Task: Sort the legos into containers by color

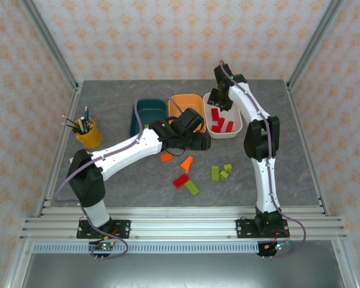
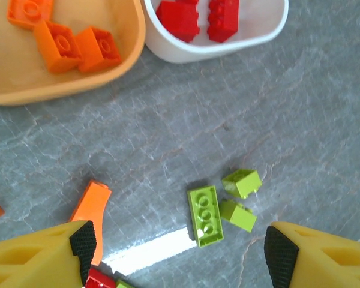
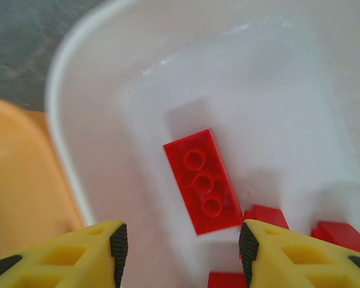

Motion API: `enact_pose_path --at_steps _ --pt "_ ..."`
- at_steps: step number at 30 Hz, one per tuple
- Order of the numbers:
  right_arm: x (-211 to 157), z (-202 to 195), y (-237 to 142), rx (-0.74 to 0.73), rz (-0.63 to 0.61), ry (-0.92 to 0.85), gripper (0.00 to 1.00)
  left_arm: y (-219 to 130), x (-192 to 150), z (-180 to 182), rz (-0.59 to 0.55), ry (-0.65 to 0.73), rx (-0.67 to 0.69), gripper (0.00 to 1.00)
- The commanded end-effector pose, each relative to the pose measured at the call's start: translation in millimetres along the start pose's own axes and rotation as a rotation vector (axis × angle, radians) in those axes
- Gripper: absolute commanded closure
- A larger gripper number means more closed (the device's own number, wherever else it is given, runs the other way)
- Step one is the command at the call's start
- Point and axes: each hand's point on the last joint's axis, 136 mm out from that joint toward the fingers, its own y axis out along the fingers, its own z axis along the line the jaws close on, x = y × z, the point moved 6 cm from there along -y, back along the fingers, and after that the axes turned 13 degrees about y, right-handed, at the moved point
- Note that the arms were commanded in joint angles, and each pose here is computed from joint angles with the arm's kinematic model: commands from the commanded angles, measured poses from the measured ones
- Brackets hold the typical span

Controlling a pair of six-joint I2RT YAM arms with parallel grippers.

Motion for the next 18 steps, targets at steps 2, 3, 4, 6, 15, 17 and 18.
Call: enact_pose_path --at_steps 2,3,4,6,15,17,18 --pt "3.8 -7.9 -103.9 0.067 -0.153 0.015 0.47 6.3 -19.9 -10.2 0.091 0.043 0.008 0.25" --pt "-2.1 -13.1 -115.9 0.079 -0.172 0.014 0.48 8.0 -23.8 -12.0 0.103 0.047 0.013 0.25" --pt "-11.0 -20.5 -129.7 0.096 -0.195 0.015 0.48 9.1 -28.3 -14.3 0.114 0.052 0.019 0.26" --pt "-32.3 -38.5 -149.0 0.116 -0.216 0.018 0.48 13.3 -39.7 -17.1 0.150 0.055 0.036 0.27" --pt "-170.0 -119.9 -179.5 0.194 -0.100 -0.037 0.45 30.0 -114.3 -23.2 0.357 -0.170 0.168 0.30" --pt "-194.9 -133.8 -183.2 0.238 -0.067 -0.039 0.43 31.9 -123.8 -23.1 0.385 -0.222 0.216 0.29" --pt "-203.2 -140.4 -183.5 0.246 -0.054 -0.032 0.43 32.9 -126.2 -22.3 0.390 -0.250 0.236 0.28"
